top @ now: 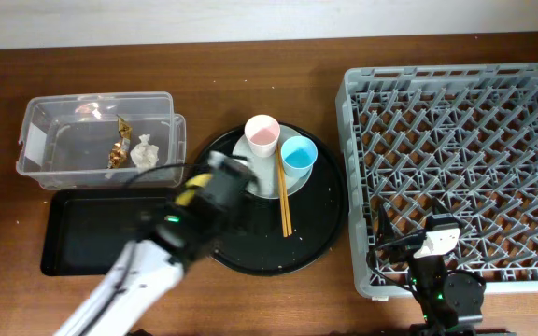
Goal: Sort waste into correct bins and load items into the dishwasher rack
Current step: 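Grasp the yellow bowl rim and lift it toward the black tray, then tilt the yellow bowl to dump rice and shells onto the black tray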
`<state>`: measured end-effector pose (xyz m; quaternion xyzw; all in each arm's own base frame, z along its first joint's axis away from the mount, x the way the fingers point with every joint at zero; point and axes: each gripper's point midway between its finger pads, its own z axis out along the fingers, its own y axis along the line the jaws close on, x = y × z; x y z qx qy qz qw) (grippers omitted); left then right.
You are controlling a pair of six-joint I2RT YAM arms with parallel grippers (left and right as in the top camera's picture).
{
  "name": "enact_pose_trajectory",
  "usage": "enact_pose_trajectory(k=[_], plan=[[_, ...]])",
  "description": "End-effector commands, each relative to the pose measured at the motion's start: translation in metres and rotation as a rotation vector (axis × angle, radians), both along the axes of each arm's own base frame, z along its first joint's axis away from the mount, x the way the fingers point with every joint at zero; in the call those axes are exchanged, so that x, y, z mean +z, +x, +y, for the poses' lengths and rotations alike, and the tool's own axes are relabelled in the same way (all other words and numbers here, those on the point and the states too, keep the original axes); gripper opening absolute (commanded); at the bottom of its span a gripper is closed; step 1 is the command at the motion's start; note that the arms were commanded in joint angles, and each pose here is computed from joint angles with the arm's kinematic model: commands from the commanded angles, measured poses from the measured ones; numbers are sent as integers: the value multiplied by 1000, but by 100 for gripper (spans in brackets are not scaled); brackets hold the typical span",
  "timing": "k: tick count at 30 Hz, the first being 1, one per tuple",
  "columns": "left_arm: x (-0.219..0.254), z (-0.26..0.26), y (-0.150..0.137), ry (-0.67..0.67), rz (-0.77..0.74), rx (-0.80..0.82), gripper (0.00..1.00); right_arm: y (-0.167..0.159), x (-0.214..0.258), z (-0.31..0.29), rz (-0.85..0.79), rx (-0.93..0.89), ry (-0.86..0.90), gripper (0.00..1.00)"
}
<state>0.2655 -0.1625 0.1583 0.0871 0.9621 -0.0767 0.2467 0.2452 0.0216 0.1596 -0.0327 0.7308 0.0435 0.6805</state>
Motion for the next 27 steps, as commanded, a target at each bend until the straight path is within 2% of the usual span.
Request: enact_pose_trajectory(k=[1,10,14,18,24,27], plan=[[26,25,9,-159,6,-6,0,0,-3,2,2,8,-7,98],[36,137,28,-394,2,233,0,0,-3,2,2,7,-7,98],[33,160,24,-504,-18,282,0,0,-3,2,2,8,-7,98],[17,184,20,-544,-39,356,0,0,-3,2,2,7,-7,98],[25,206,16,-766,-197,353,0,0,-3,2,2,7,-7,98],[32,217,10,-833,-262,359,0,0,-3,2,2,8,-7,98]])
